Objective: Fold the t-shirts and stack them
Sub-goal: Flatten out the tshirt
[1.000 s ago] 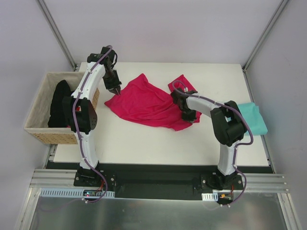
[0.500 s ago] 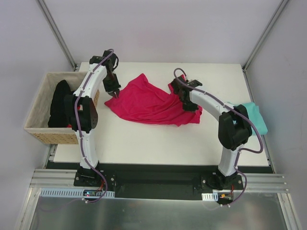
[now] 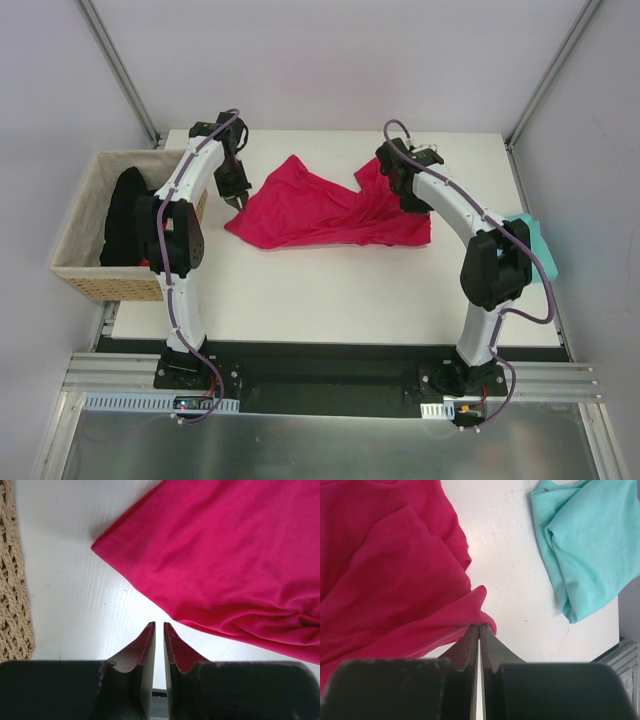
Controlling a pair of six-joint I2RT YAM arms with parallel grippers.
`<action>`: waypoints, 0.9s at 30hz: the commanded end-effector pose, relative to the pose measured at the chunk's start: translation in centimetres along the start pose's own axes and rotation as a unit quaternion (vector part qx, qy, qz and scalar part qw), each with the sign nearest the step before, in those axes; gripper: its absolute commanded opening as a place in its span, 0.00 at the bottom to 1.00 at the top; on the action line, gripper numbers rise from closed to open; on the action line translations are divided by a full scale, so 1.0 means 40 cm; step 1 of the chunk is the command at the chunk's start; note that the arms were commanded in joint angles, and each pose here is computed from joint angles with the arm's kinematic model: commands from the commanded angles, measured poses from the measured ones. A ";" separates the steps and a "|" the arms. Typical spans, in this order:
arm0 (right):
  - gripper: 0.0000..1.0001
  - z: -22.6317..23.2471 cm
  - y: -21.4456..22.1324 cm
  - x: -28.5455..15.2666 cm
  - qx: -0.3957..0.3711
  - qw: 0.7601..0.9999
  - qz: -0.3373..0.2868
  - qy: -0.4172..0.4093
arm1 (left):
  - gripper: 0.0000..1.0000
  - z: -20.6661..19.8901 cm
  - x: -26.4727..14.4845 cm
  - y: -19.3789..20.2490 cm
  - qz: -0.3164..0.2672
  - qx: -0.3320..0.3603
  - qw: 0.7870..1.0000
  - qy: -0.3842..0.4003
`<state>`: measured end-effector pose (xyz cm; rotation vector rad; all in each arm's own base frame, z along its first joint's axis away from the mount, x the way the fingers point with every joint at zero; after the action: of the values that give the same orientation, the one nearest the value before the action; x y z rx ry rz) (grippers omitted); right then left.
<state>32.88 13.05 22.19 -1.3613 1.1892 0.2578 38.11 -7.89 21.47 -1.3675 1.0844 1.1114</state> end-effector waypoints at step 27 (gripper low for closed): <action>0.01 -0.061 -0.156 -0.121 0.020 0.995 -0.092 -0.029 | 0.11 0.008 -0.015 0.046 -0.001 0.012 1.000 -0.016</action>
<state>33.85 11.96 28.62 -1.3779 1.0349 0.1904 37.48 -7.80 19.92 -1.3449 1.1070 1.1442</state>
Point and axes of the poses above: each gripper's point midway between its finger pads, its own x axis out along the fingers, its own z axis along the line the jaws close on, y = z × x, the point moved 10 cm from there along -x, back along the fingers, and after that the axes turned 15 degrees about x, right-handed, at the moved point
